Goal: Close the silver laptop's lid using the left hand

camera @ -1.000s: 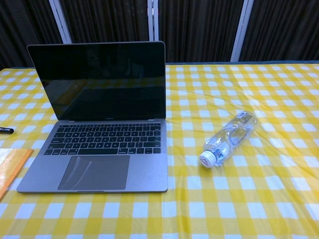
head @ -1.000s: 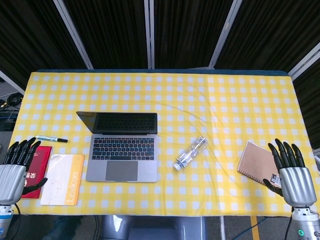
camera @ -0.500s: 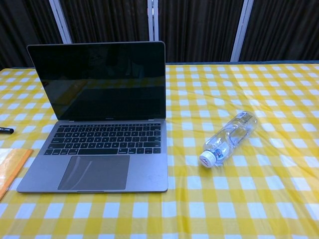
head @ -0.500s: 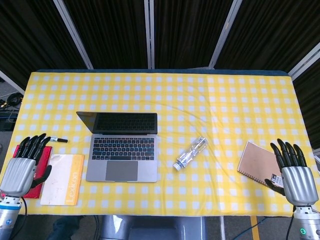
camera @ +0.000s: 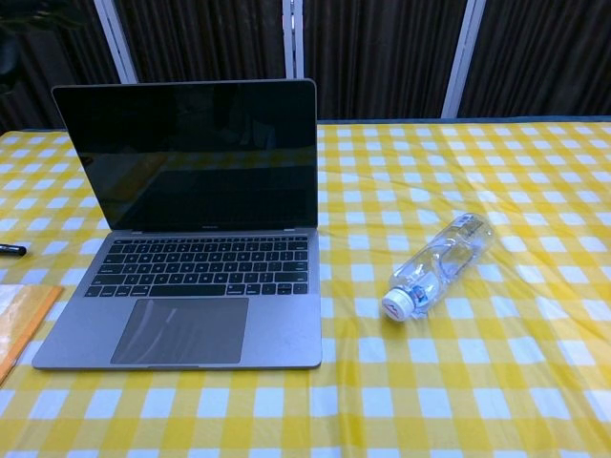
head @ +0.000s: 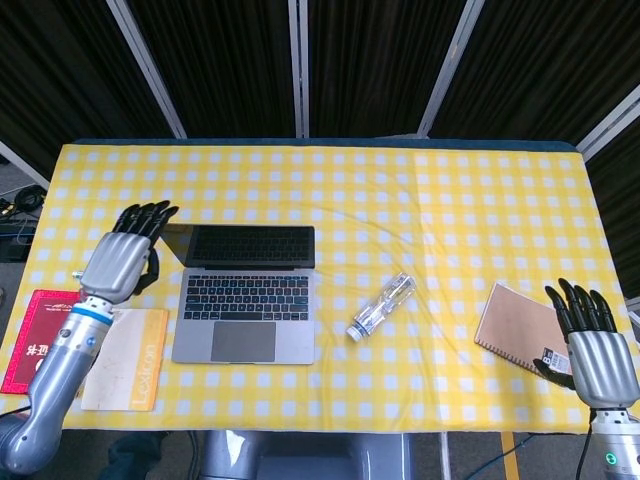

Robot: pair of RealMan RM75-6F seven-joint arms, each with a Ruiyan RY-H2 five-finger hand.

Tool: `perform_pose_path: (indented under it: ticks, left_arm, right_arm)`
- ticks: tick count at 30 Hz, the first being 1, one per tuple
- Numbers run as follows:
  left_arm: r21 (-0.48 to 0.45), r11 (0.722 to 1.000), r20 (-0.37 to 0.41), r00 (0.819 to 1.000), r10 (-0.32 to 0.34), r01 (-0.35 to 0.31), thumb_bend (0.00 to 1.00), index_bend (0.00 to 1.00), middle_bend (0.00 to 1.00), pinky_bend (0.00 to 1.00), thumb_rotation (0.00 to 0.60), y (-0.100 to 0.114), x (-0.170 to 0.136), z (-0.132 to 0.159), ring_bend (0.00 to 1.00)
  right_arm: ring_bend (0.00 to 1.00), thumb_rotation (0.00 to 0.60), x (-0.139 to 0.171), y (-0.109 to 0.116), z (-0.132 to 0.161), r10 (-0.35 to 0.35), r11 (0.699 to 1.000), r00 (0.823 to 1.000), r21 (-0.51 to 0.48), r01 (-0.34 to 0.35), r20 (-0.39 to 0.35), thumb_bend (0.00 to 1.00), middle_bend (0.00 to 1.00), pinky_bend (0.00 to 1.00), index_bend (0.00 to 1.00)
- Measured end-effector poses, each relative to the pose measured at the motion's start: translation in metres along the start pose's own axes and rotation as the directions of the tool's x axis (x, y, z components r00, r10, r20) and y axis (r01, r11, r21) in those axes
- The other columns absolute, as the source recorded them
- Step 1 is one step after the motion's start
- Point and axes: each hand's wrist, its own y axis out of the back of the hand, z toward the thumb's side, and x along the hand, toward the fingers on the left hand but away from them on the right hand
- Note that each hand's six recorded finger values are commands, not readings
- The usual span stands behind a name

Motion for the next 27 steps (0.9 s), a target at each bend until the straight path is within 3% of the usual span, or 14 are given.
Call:
perform_pose_path:
  ticks: [3, 6, 8, 11, 14, 27]
  left_arm:
    - [0.023, 0.999, 0.022, 0.999, -0.028, 0.028, 1.0, 0.02, 0.0, 0.0, 0.6, -0.005, 0.02, 0.008, 0.0]
    - [0.019, 0.999, 0.029, 0.998, -0.048, 0.047, 1.0, 0.11, 0.01, 0.01, 0.6, -0.013, 0.037, 0.014, 0.0]
    - [0.018, 0.999, 0.033, 0.998, -0.05, 0.05, 1.0, 0.2, 0.07, 0.08, 0.6, -0.016, 0.043, 0.018, 0.04]
    - [0.022, 0.998, 0.04, 0.998, -0.052, 0.052, 1.0, 0.32, 0.22, 0.23, 0.6, -0.02, 0.048, 0.023, 0.18]
    - [0.023, 0.998, 0.043, 0.998, -0.054, 0.053, 1.0, 0.32, 0.29, 0.29, 0.6, -0.023, 0.048, 0.025, 0.25]
    - [-0.013, 0.998, 0.057, 0.996, -0.062, 0.063, 1.0, 0.31, 0.31, 0.3, 0.6, -0.024, 0.036, 0.023, 0.27]
  right_arm:
    - [0.0, 0.6, 0.0, -0.003, 0.001, 0.009, 1.0, 1.0, 0.005, -0.009, -0.001, 0.0, 0.0, 0.0, 0.0]
    - [0.0, 0.6, -0.001, -0.005, 0.001, 0.014, 1.0, 1.0, 0.008, -0.014, -0.001, 0.0, 0.0, 0.0, 0.0]
    - [0.0, 0.6, -0.001, -0.006, 0.001, 0.017, 1.0, 1.0, 0.011, -0.017, 0.001, 0.0, 0.0, 0.0, 0.0]
    - [0.0, 0.6, -0.002, -0.007, 0.001, 0.02, 1.0, 1.0, 0.011, -0.02, 0.005, 0.0, 0.0, 0.0, 0.0]
    - [0.0, 0.6, -0.003, -0.007, 0.0, 0.021, 1.0, 1.0, 0.006, -0.022, 0.012, 0.0, 0.0, 0.0, 0.0]
    - [0.0, 0.6, -0.002, -0.004, -0.001, 0.014, 1.0, 1.0, 0.003, -0.014, 0.012, 0.0, 0.0, 0.0, 0.0]
